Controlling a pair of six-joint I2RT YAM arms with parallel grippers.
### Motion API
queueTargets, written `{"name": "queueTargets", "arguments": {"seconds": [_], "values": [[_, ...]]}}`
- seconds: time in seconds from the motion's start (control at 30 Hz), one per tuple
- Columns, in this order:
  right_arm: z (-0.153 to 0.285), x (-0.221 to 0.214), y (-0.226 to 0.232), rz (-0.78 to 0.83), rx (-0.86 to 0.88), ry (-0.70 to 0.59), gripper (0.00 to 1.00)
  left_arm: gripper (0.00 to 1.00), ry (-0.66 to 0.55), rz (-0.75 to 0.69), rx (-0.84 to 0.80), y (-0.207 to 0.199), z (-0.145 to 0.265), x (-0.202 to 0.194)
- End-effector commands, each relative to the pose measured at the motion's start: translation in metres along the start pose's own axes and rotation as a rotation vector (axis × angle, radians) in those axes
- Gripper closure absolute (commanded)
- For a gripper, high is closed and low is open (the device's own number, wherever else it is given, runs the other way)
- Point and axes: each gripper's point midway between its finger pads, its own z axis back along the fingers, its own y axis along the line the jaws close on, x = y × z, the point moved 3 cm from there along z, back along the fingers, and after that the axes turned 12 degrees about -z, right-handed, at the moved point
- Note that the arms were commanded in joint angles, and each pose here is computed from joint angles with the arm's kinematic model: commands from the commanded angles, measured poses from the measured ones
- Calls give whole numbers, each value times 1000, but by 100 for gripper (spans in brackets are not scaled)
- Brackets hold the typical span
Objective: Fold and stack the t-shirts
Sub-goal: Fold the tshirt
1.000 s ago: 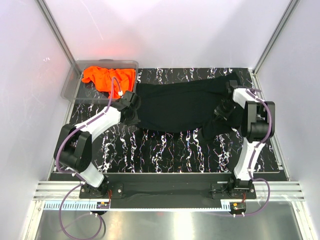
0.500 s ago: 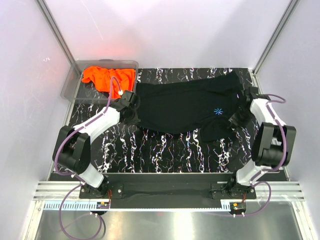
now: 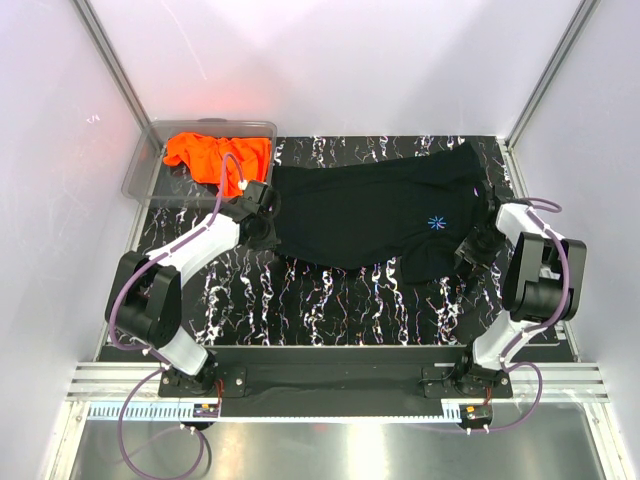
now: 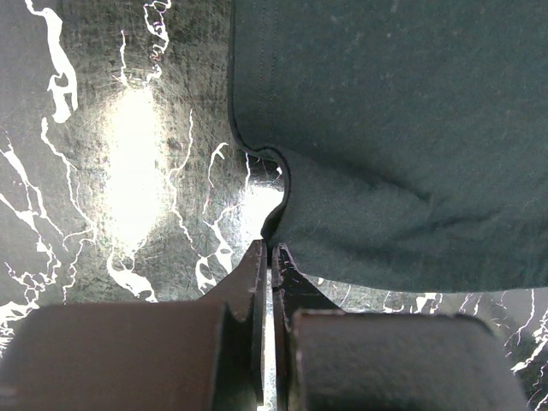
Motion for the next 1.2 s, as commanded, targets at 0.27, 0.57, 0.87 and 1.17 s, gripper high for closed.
{"name": "queueTargets", "arguments": {"seconds": [0.27, 0.57, 0.87, 1.17], "values": [[-14, 21, 7, 19, 1, -62, 51, 100, -51, -18, -36, -5, 7, 10], [-26, 27, 3, 26, -55, -68, 53, 100, -45, -22, -39, -5, 6, 9], [-36, 29, 5, 37, -49, -63, 72, 100, -38, -23, -40, -4, 4, 8], [-40, 27, 0, 32, -76, -59, 99, 100, -36, -27, -40, -3, 6, 7]]}}
